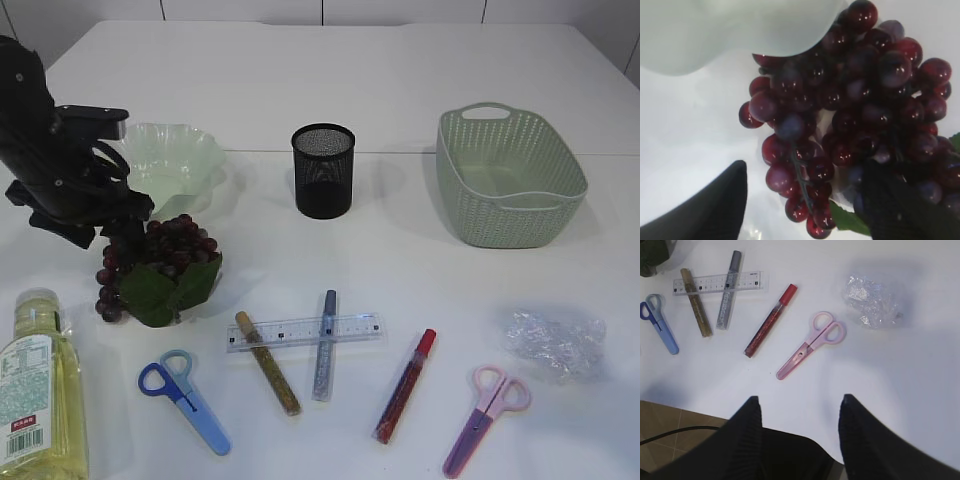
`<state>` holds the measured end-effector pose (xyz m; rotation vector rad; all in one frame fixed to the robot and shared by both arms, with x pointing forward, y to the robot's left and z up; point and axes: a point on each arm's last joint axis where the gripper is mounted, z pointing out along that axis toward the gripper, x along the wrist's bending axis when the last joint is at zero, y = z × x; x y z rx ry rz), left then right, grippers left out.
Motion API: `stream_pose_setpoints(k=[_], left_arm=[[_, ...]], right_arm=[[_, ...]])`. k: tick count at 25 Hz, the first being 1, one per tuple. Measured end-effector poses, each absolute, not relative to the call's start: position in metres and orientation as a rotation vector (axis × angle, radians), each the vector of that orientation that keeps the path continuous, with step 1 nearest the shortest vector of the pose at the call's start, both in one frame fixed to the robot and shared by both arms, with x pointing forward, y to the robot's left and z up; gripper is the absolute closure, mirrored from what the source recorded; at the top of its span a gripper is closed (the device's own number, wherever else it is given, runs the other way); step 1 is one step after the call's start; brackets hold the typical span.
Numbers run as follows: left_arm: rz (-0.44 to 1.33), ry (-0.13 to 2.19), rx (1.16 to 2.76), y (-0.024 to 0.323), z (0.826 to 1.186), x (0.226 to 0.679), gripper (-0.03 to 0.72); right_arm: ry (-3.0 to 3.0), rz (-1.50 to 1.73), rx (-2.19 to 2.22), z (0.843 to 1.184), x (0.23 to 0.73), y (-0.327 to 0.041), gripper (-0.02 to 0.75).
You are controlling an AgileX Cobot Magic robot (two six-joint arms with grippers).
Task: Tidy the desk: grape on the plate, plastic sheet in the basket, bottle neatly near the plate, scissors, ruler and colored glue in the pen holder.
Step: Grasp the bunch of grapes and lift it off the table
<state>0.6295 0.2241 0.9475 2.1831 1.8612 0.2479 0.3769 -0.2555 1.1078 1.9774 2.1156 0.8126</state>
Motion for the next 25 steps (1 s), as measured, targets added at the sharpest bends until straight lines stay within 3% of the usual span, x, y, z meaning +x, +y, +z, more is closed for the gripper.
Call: stream_pose_setpoints(k=[12,25], left_arm=[[0.161,1.915,2.244,0.222,0.915,0.64,0.167],[0.15,1.921,2.251,0.222,0.91,0.641,0.177]], right_arm=[[2.116,0.814,1.974,1.108,0.377,-0.256,0.339],[2.113,0.818,1.973,1.108,0.377,-0.256,0.339]])
